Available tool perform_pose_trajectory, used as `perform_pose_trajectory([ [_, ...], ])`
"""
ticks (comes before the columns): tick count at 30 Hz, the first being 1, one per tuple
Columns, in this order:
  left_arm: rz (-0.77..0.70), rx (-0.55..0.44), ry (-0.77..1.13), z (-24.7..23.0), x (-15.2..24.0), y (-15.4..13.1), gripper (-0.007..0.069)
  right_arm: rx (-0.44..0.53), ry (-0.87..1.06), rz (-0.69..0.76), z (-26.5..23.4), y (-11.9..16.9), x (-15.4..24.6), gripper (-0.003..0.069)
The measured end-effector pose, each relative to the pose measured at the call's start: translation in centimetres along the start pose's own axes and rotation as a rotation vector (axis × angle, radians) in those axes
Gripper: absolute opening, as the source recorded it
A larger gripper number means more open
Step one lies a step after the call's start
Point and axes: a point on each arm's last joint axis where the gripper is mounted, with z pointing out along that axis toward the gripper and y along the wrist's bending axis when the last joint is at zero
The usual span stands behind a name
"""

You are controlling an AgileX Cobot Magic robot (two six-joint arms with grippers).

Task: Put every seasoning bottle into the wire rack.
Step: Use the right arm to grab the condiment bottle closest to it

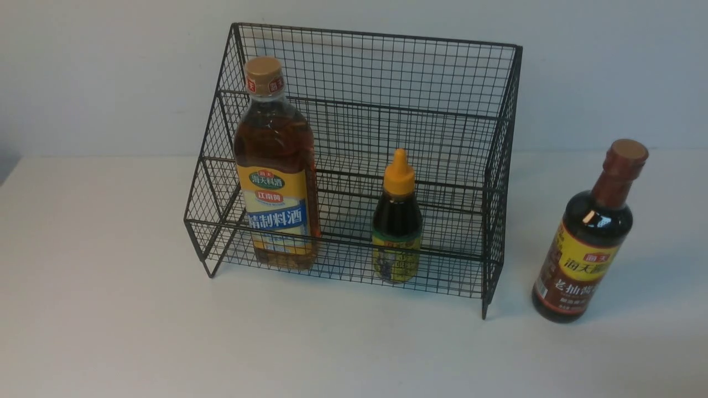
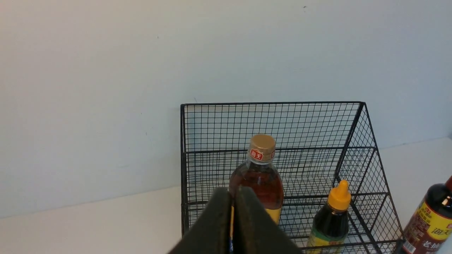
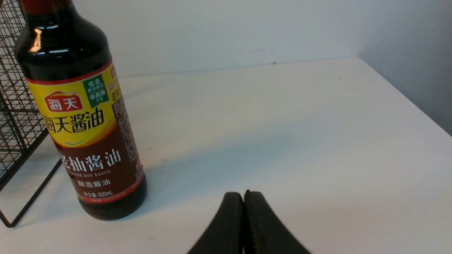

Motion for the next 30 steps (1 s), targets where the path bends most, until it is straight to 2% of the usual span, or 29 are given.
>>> perform_pose_trajectory([
  [4,0.094,0.013,-0.005,0.8,1.8,-0.1,-0.0005,0.0,0.0,0.0,0.0,0.0,0.0,-0.0013],
  [7,0.153,0.05,-0.041,1.5,4.9,-0.3,-0.0005,0.0,0.0,0.0,0.0,0.0,0.0,-0.0013],
  [11,0.129,0.021,-0.071,2.0,11.1,0.4,-0.0005,0.0,0.0,0.0,0.0,0.0,0.0,-0.0013],
  [12,0.122,0.023,-0.078,2.0,11.4,0.4,-0.0005,0.0,0.0,0.0,0.0,0.0,0.0,-0.0013],
  [14,0.086,-0.05,-0.062,2.7,16.5,1.1,-0.0005,0.0,0.0,0.0,0.0,0.0,0.0,-0.0013],
  [21,0.003,-0.276,0.063,4.3,29.1,2.8,-0.0005,0.0,0.0,0.0,0.0,0.0,0.0,-0.0013],
  [24,-0.005,-0.316,0.109,4.7,31.1,3.1,-0.0005,0.0,0.0,0.0,0.0,0.0,0.0,-0.0013],
  [30,-0.008,-0.331,0.081,4.8,31.0,3.1,-0.0005,0.0,0.0,0.0,0.0,0.0,0.0,-0.0013],
])
